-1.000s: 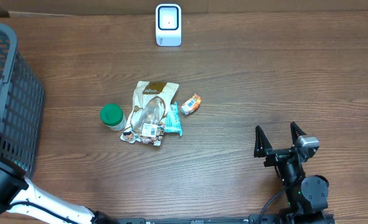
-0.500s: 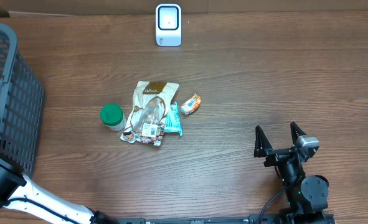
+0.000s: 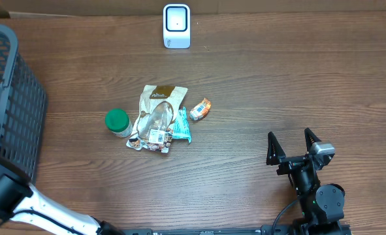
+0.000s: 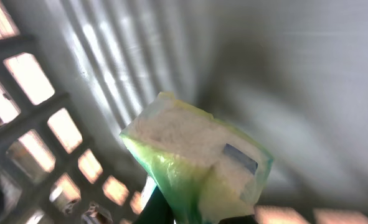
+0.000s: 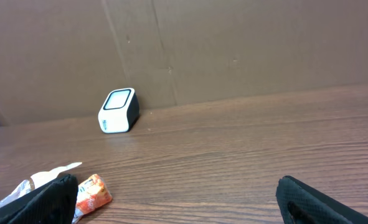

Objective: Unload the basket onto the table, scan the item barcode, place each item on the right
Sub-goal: 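Reach the left gripper back into the basket and grasp the teal box, then carry the teal box out and set it right of the packets, then move the right gripper to the teal box and grasp it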

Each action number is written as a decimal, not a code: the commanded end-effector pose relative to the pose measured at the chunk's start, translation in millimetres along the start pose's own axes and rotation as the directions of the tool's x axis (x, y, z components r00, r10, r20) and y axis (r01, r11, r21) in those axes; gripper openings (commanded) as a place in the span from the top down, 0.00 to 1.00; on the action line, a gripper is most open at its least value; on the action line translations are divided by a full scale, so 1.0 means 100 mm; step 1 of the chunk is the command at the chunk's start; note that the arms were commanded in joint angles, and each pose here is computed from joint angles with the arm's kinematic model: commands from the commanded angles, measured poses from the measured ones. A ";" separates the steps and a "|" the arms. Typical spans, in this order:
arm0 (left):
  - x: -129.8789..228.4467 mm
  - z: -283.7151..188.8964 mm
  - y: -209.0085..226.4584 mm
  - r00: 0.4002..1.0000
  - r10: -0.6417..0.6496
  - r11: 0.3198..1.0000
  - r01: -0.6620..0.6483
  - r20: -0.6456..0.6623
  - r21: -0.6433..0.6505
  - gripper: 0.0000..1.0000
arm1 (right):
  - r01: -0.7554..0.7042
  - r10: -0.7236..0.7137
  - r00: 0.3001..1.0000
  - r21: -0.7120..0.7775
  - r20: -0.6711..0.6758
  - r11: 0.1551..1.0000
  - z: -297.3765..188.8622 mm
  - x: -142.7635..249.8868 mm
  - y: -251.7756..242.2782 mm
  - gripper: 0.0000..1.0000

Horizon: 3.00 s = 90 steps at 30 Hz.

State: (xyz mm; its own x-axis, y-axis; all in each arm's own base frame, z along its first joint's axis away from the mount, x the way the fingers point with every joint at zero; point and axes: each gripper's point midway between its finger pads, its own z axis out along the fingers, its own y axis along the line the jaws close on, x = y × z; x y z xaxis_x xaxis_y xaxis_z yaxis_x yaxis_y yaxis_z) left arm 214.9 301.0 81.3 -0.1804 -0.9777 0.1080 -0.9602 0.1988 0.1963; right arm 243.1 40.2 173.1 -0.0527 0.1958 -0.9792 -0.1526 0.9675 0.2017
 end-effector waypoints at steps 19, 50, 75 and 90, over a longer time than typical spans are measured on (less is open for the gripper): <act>2.66 -2.59 -1.39 0.595 0.417 0.569 -0.760 0.687 0.313 0.96 | 0.004 -0.004 1.000 0.000 0.000 1.000 0.00 0.03 0.00 0.00; 5.31 -0.83 -2.35 0.164 0.895 0.131 -0.985 0.415 0.109 0.27 | 0.004 -0.004 1.000 -0.001 -0.001 1.000 0.00 0.03 0.00 0.00; 2.20 -2.19 -1.33 0.582 0.594 0.711 -0.703 0.555 -0.022 0.00 | 0.004 -0.004 1.000 0.000 0.000 1.000 0.00 0.03 0.00 0.00; 1.88 -2.21 -1.17 0.617 0.550 0.765 -0.642 0.562 -0.044 0.00 | 0.004 -0.004 1.000 0.000 0.000 1.000 0.00 0.03 0.00 0.00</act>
State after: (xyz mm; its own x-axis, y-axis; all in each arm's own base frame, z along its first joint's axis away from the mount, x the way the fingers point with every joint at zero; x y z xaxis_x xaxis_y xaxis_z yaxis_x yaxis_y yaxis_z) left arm 342.8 106.3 291.4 -0.7513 -0.5501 -0.3646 -0.6191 0.7788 0.1008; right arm 243.1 40.2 173.3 -0.0519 0.1956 -0.9793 -0.1528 0.9675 0.2013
